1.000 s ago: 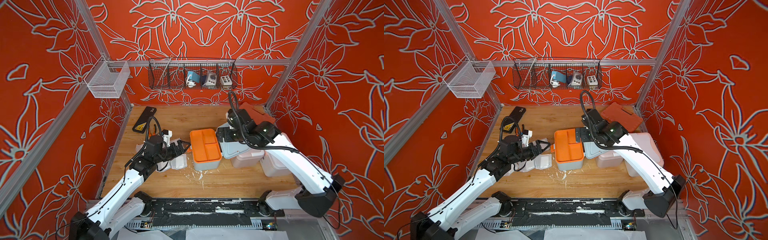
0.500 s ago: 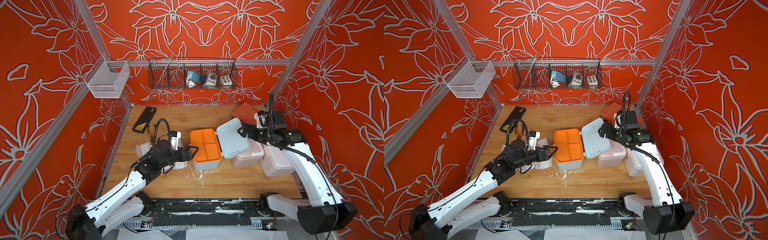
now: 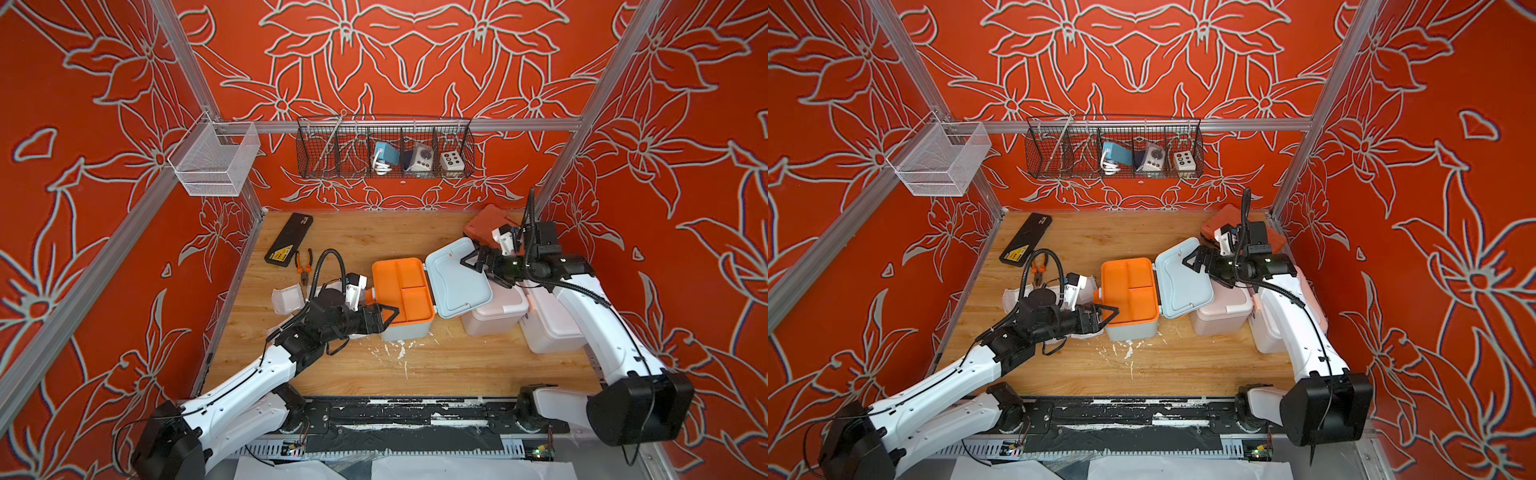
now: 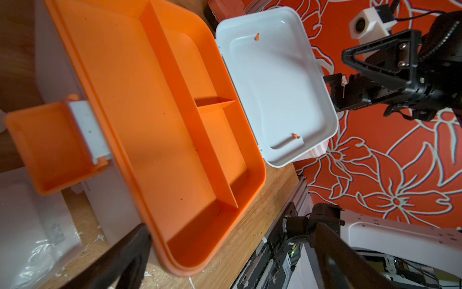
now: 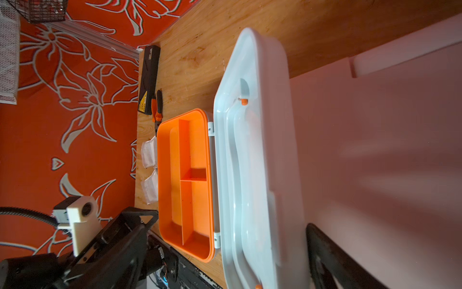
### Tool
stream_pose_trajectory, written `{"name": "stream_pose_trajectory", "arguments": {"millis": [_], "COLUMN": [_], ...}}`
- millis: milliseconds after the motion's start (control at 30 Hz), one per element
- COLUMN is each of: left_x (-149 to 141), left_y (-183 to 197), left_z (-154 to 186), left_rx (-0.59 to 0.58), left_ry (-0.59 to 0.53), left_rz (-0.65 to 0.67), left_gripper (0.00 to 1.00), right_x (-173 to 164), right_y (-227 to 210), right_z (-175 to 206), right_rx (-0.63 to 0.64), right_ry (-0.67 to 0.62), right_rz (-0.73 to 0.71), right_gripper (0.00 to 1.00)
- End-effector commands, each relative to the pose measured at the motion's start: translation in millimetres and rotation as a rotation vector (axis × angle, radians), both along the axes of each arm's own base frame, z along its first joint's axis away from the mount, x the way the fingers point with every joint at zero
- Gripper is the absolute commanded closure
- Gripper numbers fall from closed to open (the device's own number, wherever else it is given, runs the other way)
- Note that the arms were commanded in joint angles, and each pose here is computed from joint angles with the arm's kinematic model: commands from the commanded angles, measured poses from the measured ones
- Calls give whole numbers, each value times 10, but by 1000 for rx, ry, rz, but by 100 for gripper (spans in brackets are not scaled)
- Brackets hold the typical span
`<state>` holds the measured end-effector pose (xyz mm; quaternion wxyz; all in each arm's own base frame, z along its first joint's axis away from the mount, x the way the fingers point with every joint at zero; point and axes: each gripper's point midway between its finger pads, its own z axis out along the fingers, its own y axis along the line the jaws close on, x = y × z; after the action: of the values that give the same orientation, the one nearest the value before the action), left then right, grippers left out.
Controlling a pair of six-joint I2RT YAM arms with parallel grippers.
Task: Open first aid kits and take out gauze
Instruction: Close the lid of the first aid kit.
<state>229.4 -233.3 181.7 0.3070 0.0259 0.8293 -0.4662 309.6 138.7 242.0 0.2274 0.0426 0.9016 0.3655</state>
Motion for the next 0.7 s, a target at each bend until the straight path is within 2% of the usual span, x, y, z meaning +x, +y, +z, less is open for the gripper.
{"name": "stream_pose_trajectory", "arguments": {"millis": [0, 333, 667], "left_x": [-72, -76, -47], "left_y": [-115, -132, -254], "left_z": [39, -19, -27], "left_rx": [-50, -50, -74], "left_ry": [-4, -13, -40], "left_rz": [-71, -84, -143], "left_gripper": [2, 2, 2], "right_x": [-59, -225, -550], "right_y": [113, 262, 779], "right_z": [161, 465, 621], "right_rx": [85, 174, 170], "right_ry": [-24, -63, -82], "right_rz": [42, 87, 237], "right_gripper": [2, 2, 2]}}
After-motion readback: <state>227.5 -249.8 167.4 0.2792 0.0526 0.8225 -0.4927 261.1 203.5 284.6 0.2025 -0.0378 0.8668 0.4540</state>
